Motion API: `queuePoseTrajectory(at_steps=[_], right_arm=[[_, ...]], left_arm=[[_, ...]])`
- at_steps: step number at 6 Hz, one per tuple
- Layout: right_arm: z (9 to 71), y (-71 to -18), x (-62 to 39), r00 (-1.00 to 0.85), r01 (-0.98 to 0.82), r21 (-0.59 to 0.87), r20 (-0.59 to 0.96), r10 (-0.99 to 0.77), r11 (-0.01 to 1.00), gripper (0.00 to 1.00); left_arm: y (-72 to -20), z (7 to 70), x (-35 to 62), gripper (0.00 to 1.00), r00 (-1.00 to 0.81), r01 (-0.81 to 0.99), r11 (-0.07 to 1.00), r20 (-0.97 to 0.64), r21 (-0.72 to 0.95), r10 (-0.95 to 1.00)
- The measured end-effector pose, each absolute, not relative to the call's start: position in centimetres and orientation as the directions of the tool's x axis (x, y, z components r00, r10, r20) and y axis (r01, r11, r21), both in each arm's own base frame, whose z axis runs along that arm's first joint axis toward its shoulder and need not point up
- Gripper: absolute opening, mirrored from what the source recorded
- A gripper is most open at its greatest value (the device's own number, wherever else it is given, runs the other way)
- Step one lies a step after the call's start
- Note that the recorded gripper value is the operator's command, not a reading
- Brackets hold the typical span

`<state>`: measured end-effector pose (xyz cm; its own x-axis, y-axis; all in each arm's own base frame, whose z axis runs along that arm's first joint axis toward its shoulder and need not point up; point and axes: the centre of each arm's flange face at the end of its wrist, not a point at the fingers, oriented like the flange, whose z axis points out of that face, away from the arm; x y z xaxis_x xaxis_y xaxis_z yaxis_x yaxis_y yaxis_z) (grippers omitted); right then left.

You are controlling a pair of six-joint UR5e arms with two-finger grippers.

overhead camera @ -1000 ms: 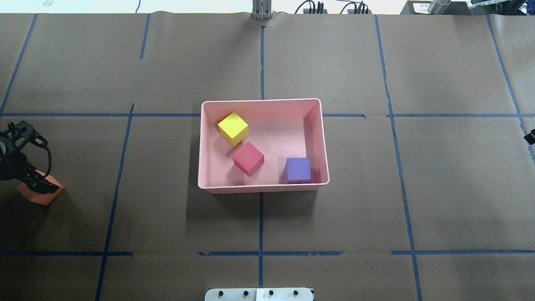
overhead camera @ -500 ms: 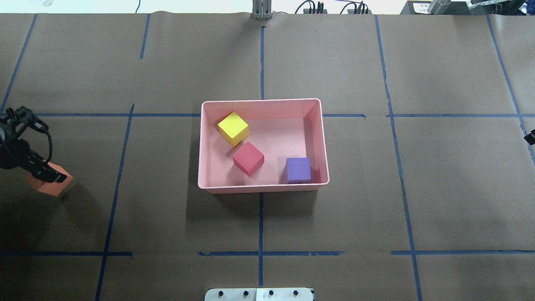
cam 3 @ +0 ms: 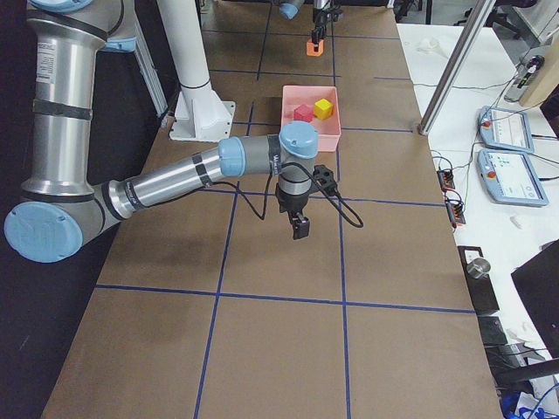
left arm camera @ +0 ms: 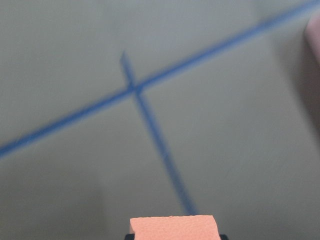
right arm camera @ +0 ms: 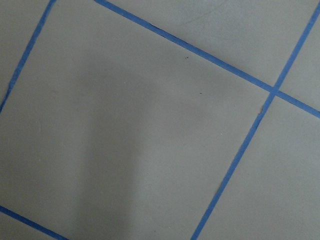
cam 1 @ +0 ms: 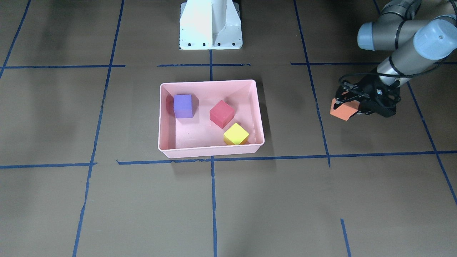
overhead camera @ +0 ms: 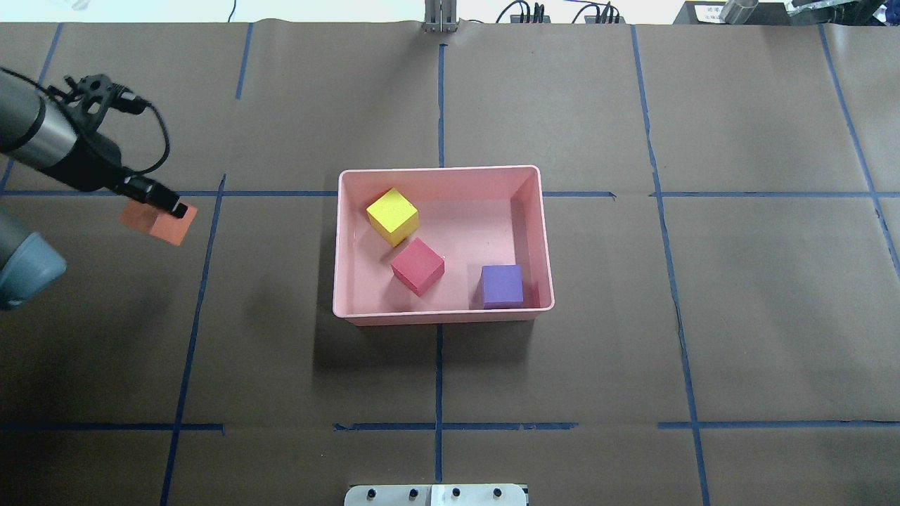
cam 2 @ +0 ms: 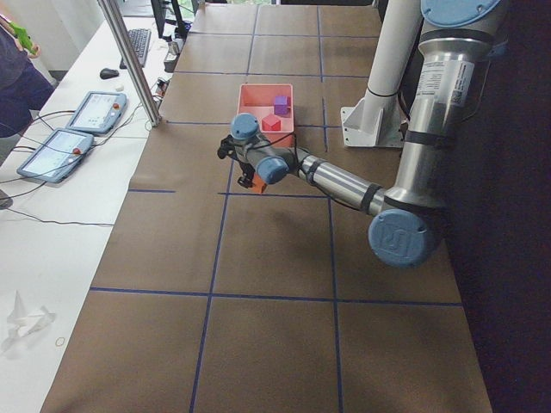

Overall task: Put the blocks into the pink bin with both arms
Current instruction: 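Carry the orange cube with the left gripper into the bin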

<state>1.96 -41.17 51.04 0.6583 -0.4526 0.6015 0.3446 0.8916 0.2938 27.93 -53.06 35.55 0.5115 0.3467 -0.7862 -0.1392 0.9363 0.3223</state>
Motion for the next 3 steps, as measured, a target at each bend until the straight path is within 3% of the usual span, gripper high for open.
queuePoseTrajectory(at_steps=[1, 3], right_arm=[[52.6, -40.2, 4.1, 0.657, 0.348, 0.303, 0.596, -0.462, 0.887, 1.0], [54.7, -39.4, 6.2, 0.664, 0.341, 0.296, 0.596, -0.452, 0.892, 1.0]], left_arm=[[-54.6, 28.3, 30.8, 0.48, 0.533, -0.08, 0.966, -0.808, 0.248, 0.251], [-52.6, 14.9, 40.8, 0.49, 0.531, 0.029, 0.996, -0.845, 0.088, 0.059]])
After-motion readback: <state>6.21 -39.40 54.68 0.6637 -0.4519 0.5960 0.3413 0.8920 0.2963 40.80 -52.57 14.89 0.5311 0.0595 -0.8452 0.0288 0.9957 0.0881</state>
